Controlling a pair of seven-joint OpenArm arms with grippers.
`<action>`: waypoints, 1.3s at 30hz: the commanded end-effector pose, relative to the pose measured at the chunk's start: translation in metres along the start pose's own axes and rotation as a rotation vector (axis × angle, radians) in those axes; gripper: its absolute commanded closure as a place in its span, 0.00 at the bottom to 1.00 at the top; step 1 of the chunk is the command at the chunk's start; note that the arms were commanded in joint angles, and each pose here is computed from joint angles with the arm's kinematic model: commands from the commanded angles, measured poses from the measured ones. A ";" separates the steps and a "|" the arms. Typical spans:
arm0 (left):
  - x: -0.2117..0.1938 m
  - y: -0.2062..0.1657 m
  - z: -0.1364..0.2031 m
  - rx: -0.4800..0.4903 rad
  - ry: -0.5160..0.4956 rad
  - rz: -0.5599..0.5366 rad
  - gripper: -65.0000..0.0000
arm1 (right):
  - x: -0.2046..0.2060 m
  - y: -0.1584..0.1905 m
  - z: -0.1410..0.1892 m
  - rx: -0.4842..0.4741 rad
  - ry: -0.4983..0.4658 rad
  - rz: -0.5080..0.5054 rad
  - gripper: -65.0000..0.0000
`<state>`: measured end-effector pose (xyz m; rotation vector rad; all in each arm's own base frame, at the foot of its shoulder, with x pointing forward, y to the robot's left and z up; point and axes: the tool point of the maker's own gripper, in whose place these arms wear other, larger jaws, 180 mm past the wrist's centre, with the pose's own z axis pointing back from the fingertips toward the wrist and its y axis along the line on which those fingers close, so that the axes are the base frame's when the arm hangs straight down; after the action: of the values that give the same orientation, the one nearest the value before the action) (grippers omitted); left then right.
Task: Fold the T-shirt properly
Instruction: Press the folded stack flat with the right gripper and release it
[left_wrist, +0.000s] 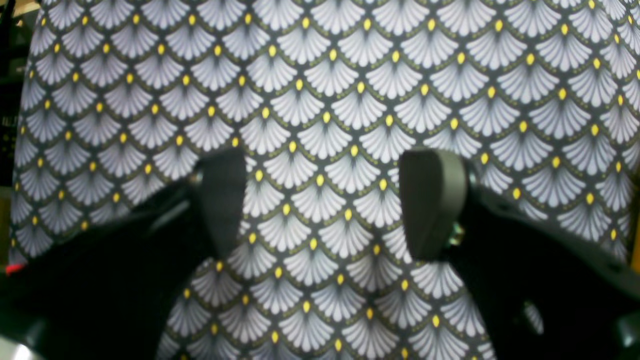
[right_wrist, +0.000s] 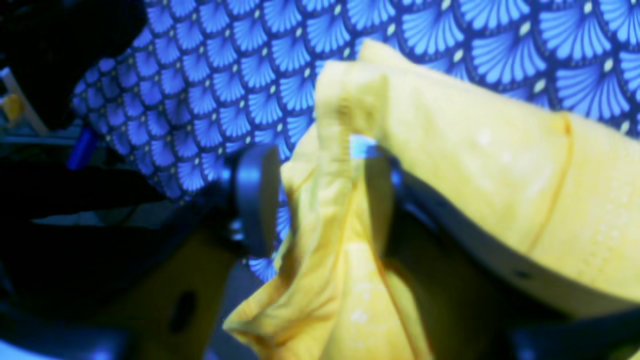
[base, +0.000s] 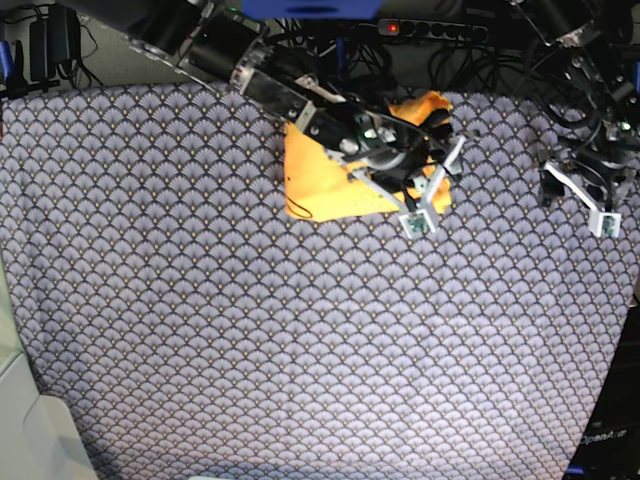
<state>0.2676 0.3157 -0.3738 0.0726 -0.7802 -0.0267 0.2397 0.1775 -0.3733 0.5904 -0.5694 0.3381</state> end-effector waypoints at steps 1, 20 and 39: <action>0.017 0.006 0.005 0.013 -0.052 -0.016 0.29 | 0.022 0.018 0.006 0.060 -0.063 0.028 0.50; 0.011 0.007 0.005 0.010 -0.036 -0.025 0.29 | 0.041 -0.017 0.078 0.075 -0.279 0.128 1.00; 0.006 0.006 0.008 0.011 -0.025 -0.030 0.29 | -0.024 -0.054 0.066 -0.062 -0.168 0.182 1.00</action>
<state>0.2570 0.3164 -0.3792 0.0761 -0.7525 -0.0433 0.2120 0.0898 -0.3743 0.5003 -0.7592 0.4398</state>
